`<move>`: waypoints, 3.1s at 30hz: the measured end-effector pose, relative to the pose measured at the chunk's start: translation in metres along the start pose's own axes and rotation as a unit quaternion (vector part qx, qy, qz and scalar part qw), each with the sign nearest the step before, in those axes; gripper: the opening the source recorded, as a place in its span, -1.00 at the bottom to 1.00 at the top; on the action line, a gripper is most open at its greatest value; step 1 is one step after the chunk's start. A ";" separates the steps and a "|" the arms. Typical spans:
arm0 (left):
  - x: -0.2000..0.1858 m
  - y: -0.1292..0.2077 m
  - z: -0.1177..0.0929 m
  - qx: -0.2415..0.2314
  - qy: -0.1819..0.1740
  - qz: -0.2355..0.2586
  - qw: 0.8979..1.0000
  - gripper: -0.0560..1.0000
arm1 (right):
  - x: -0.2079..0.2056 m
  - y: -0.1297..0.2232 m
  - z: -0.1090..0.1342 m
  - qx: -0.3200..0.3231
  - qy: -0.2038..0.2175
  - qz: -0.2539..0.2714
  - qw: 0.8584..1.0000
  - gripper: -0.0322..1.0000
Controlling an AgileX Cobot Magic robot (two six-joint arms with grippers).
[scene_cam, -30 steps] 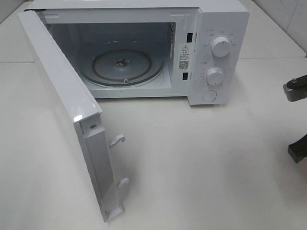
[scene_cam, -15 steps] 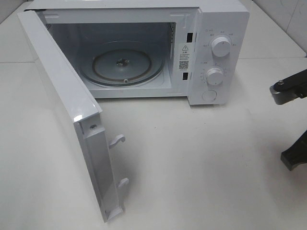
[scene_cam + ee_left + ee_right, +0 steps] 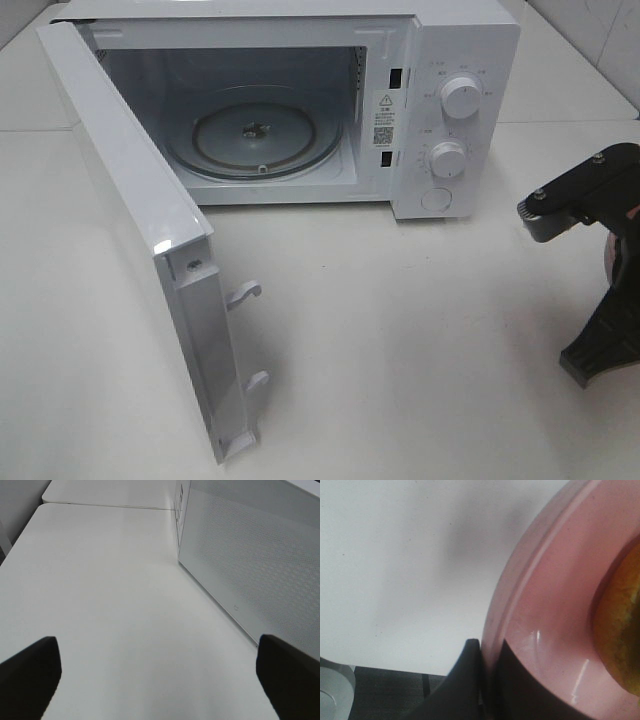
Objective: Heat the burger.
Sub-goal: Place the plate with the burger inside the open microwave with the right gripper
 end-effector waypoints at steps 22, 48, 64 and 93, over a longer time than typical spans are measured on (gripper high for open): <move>0.000 0.000 0.000 0.000 0.000 0.000 1.000 0.96 | -0.017 -0.011 0.037 -0.115 0.002 -0.042 0.993 -0.88; 0.000 0.000 0.000 0.000 0.000 0.000 1.000 0.96 | -0.021 -0.025 0.043 -0.299 0.021 -0.082 0.951 -0.87; 0.000 0.000 0.000 0.000 0.000 0.000 1.000 0.96 | -0.030 -0.057 0.051 -0.441 0.053 -0.169 0.880 -0.86; 0.000 0.000 0.000 0.000 0.000 0.000 1.000 0.96 | -0.048 -0.090 0.071 -0.612 0.109 -0.265 0.737 -0.86</move>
Point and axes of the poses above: a point on each arm's last joint axis where the gripper is mounted, x pointing out along that axis toward the gripper, z along the wrist's bending axis when the last joint is at zero, y = z × x, the point moved 9 cm from there along x, pointing out along that axis toward the gripper, and after that the axes turned 10 degrees about -x, right-handed, at the moved point
